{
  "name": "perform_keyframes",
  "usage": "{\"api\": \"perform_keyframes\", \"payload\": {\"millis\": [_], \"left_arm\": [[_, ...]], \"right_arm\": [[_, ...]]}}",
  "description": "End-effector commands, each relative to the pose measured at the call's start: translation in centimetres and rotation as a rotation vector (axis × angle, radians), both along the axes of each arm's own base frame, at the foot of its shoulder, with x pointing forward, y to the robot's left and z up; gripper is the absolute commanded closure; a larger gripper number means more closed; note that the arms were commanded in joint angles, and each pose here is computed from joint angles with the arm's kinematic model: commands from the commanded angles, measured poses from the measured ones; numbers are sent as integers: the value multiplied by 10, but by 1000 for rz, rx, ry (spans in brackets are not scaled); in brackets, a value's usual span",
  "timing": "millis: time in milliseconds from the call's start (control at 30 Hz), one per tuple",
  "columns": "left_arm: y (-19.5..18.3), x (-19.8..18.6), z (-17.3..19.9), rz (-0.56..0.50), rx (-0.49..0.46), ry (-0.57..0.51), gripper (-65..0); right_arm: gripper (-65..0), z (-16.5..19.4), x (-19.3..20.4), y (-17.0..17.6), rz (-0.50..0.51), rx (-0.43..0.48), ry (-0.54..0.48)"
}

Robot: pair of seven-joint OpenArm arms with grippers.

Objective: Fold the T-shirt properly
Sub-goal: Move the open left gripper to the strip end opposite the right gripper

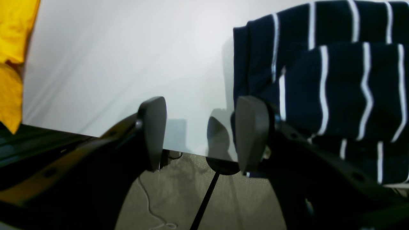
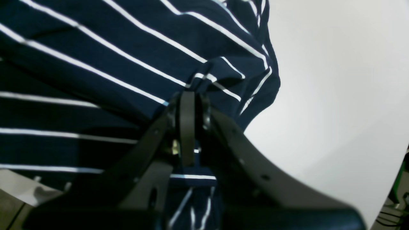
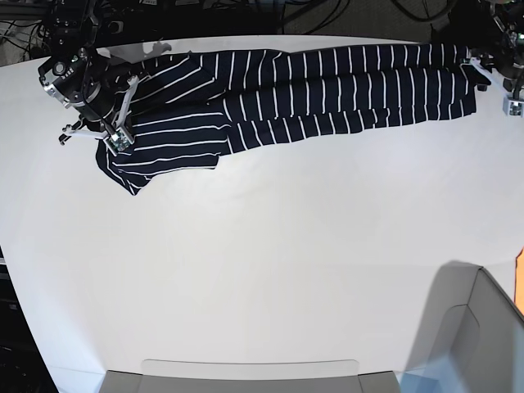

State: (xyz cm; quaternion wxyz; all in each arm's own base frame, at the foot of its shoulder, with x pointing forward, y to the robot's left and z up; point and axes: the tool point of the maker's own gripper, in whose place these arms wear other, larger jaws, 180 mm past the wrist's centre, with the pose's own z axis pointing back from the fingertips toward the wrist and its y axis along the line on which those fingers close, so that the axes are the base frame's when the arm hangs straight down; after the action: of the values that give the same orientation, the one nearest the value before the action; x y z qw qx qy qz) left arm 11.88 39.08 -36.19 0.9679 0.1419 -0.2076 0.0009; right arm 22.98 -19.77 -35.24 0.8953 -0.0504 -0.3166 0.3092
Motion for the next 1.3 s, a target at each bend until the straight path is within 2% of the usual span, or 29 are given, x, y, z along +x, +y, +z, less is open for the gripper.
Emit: {"api": "perform_keyframes", "payload": {"millis": [0, 200, 333, 667, 900, 1033, 1167, 1267], "left_arm": [[7, 2, 9, -2, 26, -6, -349], [6, 4, 7, 28, 11, 29, -352], [17, 2, 6, 131, -17, 35, -352], [17, -18, -48, 232, -179, 117, -351], [13, -20, -61, 242, -217, 112, -351], [6, -24, -66, 252, -239, 147, -350], [0, -1, -64, 249, -260, 104, -349], [-2, 2, -65, 235, -263, 115, -349]], "right_arm": [[0, 8, 5, -1, 5, -2, -33], [0, 8, 7, 4, 18, 3, -34], [0, 9, 7, 3, 19, 0, -34], [0, -6, 3, -3, 11, -1, 12], [0, -6, 3, -3, 13, 1, 11], [0, -5, 5, -2, 14, 0, 7], [0, -5, 5, -2, 13, 0, 8], [0, -5, 5, -2, 13, 0, 8]]}}
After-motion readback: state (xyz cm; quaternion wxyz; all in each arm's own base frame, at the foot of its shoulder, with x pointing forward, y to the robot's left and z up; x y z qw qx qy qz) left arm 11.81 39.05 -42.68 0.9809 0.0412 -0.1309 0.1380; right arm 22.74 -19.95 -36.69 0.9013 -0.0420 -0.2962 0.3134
